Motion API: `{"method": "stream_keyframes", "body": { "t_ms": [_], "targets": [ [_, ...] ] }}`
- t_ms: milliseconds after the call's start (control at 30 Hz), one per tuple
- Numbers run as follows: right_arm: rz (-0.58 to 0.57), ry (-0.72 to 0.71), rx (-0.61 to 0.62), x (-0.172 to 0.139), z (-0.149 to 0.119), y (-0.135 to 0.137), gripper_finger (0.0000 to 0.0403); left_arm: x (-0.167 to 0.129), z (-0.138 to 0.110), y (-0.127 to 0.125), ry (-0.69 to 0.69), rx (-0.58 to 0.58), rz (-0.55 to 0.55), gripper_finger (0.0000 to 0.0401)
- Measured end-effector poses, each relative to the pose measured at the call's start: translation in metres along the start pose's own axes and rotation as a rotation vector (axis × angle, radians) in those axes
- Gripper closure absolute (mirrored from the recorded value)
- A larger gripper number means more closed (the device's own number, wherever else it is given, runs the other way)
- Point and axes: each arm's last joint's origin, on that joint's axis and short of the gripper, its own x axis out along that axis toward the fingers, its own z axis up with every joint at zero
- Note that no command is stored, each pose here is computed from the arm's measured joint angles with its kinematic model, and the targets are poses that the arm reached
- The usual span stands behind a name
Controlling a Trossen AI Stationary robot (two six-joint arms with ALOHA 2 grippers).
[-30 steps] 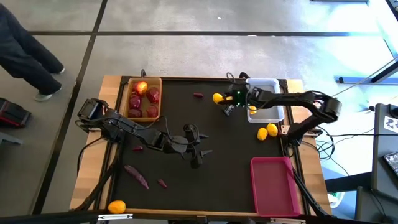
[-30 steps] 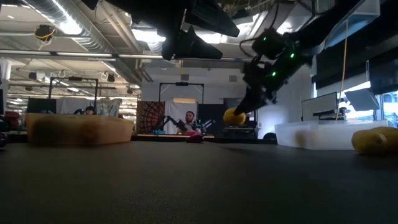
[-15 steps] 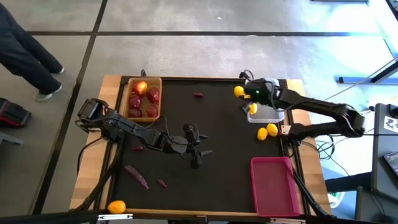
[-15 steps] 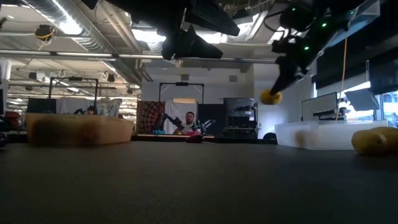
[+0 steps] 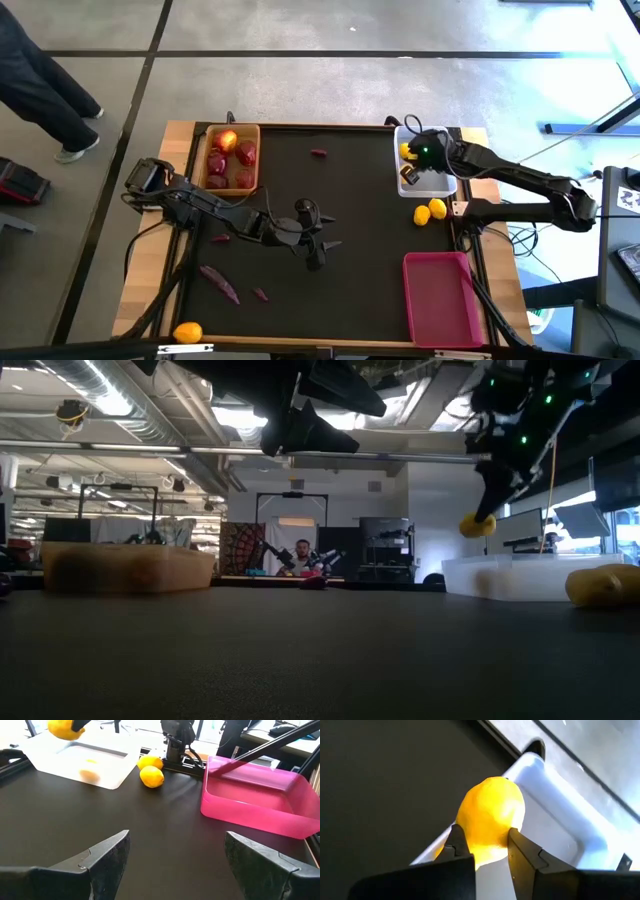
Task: Sort produce into baskets
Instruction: Put the lemon into the white bin
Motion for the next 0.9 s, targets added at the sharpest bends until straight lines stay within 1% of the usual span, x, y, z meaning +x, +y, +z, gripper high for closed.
{"method": "stream_keyframes", "body": {
  "t_ms": [100,233,300,433,533,667,733,900],
  "targets": [
    [-0.015,0.038,0.041,0.014,-0.008,-0.008,0.0352,0.0,0.0,0.0,0.001,0.0,0.0,0.0084],
    [0.029,0.028,0.119,0.03,-0.016,-0.019,0.0352,0.0,0.0,0.0,0.001,0.001,0.0,0.0084],
    [0.039,0.02,0.151,0.036,-0.02,-0.023,0.0352,0.0,0.0,0.0,0.002,0.002,0.001,0.0084],
    [0.014,0.029,0.216,0.045,-0.029,-0.033,0.0352,0.0,0.0,0.0,0.003,0.01,0.001,0.0084],
    [0.038,0.047,0.252,0.053,-0.035,-0.039,0.0352,0.0,0.0,0.0,0.003,0.01,0.001,0.0084],
    [0.073,0.101,0.271,0.065,-0.041,-0.041,0.0352,0.0,0.0,0.0,0.003,0.013,0.001,0.0084],
    [0.072,0.123,0.269,0.071,-0.042,-0.041,0.0352,0.0,0.0,0.0,0.003,0.015,0.001,0.0084],
    [0.075,0.135,0.264,0.082,-0.041,-0.04,0.0352,0.0,0.0,0.0,0.003,0.02,0.001,0.0084]
  ]
}}
